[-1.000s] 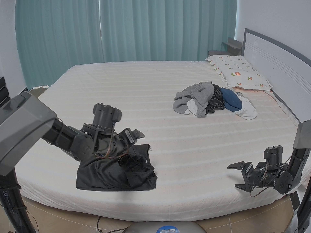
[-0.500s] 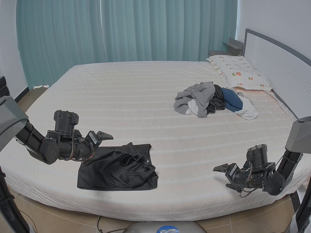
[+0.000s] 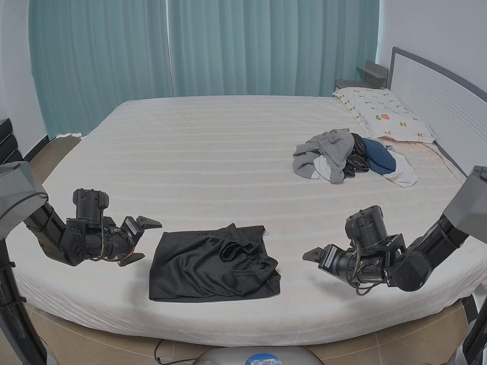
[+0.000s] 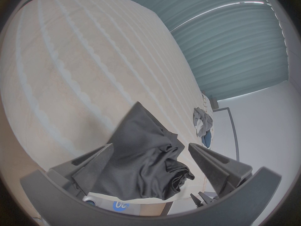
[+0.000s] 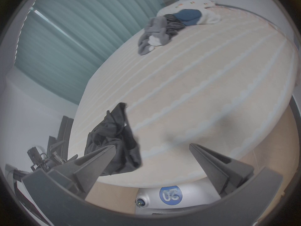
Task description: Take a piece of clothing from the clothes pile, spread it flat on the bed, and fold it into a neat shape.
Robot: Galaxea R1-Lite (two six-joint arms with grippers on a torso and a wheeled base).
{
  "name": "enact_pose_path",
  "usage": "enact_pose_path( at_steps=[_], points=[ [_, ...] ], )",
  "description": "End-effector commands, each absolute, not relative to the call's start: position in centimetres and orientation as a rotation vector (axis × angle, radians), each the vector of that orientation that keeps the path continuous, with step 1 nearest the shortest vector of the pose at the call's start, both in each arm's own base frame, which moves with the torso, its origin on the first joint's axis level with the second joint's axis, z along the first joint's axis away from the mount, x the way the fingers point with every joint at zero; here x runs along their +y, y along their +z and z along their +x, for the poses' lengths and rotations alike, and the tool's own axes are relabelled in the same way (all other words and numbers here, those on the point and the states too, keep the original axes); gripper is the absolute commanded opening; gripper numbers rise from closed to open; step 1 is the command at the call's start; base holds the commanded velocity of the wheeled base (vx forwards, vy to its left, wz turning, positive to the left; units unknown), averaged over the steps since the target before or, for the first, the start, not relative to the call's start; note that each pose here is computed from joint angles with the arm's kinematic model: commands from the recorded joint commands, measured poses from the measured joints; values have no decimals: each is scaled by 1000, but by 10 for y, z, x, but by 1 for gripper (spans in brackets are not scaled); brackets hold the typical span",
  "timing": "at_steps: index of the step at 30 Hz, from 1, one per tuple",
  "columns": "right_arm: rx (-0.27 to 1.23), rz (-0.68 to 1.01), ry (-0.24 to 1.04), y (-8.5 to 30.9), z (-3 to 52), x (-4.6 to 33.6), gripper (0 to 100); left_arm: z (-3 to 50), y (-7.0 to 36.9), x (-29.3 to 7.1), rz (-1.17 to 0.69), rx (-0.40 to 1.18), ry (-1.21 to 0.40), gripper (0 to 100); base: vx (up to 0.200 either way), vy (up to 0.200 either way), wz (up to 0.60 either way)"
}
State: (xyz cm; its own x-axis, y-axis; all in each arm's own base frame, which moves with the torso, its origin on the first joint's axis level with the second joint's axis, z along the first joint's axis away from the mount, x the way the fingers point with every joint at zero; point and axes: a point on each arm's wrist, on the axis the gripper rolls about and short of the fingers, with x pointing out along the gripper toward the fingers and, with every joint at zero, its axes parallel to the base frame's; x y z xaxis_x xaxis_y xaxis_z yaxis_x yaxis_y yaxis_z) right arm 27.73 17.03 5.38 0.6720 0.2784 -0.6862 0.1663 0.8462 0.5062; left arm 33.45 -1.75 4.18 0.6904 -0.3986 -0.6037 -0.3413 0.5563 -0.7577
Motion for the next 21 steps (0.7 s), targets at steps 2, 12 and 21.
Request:
enact_pose_path(
  at_steps=[2,12,21],
  points=[
    [845,522,119,61,273,195,100,336,25,-15,-1021,880,-19,100,0,200,0],
    [881,440,62,31,272,210,100,336,25,-15,-1018,879,-20,100,0,180,0],
    [857,345,-31,20,277,211,100,335,24,-16,-1014,883,-21,100,0,0,0]
  ],
)
